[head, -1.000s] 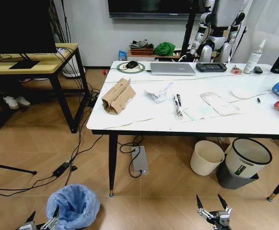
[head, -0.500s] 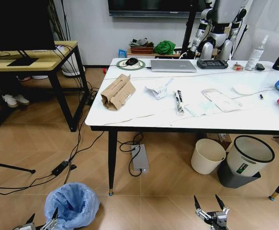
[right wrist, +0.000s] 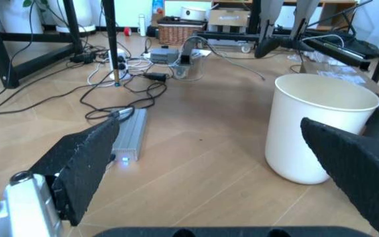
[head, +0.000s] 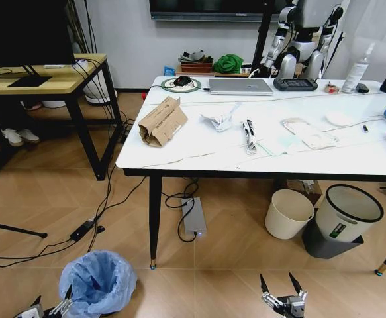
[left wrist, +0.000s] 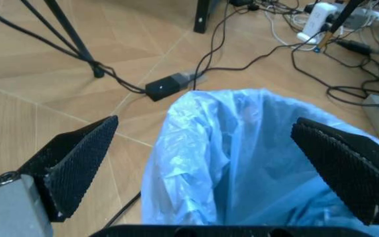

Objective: Pick up the trash bin and place the trash from the table into it.

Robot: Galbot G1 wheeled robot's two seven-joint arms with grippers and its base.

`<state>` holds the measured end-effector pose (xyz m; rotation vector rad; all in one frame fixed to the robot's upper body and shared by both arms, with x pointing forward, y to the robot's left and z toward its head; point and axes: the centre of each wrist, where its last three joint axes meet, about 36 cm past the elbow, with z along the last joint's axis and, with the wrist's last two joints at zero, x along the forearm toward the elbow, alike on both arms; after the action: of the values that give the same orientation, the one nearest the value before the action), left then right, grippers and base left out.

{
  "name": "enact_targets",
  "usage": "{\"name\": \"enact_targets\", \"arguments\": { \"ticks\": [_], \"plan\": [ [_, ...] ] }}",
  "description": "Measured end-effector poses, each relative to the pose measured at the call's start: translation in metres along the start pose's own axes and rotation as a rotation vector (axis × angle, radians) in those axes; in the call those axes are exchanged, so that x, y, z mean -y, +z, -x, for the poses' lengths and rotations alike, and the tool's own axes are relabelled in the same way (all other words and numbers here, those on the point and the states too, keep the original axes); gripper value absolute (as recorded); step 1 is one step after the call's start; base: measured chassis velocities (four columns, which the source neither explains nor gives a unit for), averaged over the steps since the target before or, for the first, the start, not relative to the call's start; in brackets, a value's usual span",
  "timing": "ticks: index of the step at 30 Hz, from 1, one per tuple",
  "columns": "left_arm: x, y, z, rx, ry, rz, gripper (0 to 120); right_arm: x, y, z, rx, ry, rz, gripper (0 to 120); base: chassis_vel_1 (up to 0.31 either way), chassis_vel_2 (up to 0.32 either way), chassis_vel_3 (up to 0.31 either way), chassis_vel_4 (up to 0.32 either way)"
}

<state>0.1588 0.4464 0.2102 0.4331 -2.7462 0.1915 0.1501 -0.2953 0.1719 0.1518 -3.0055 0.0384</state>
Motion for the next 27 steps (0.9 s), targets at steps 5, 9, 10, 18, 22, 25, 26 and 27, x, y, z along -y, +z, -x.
{"name": "enact_targets", "arguments": {
  "ticks": [5,9,10,18,22,25,26,27],
  "plan": [
    [-0.004,0.007,0.015,-0.004,-0.018,-0.023,100,-0.003,0.003,-0.004,-0.001,-0.002,0.000,100,0.000,0.000,0.000,0.000],
    [-0.006,0.019,0.025,-0.018,-0.028,-0.030,100,-0.006,0.004,-0.007,0.000,-0.003,0.001,100,0.000,0.000,0.000,0.000],
    [-0.007,0.022,0.027,-0.021,-0.029,-0.028,100,-0.007,0.005,-0.009,0.000,-0.003,0.000,100,0.000,0.000,0.000,0.000],
    [0.000,0.034,0.049,-0.072,-0.018,-0.023,100,-0.014,0.011,-0.020,-0.005,-0.014,-0.010,100,0.000,0.000,0.000,0.000],
    [0.004,0.034,0.058,-0.104,-0.013,-0.035,100,-0.015,0.013,-0.025,-0.009,-0.022,-0.018,100,0.000,0.000,0.000,0.000],
    [0.003,0.031,0.065,-0.132,-0.012,-0.040,100,-0.016,0.015,-0.031,-0.014,-0.025,-0.025,100,0.000,0.000,0.000,0.000],
    [0.003,0.031,0.065,-0.132,-0.012,-0.040,100,-0.016,0.015,-0.031,-0.014,-0.025,-0.025,100,0.000,0.000,0.000,0.000],
    [0.000,0.029,0.066,-0.143,-0.015,-0.042,100,-0.015,0.015,-0.031,-0.015,-0.025,-0.026,100,0.000,0.000,0.000,0.000]
  ]
}}
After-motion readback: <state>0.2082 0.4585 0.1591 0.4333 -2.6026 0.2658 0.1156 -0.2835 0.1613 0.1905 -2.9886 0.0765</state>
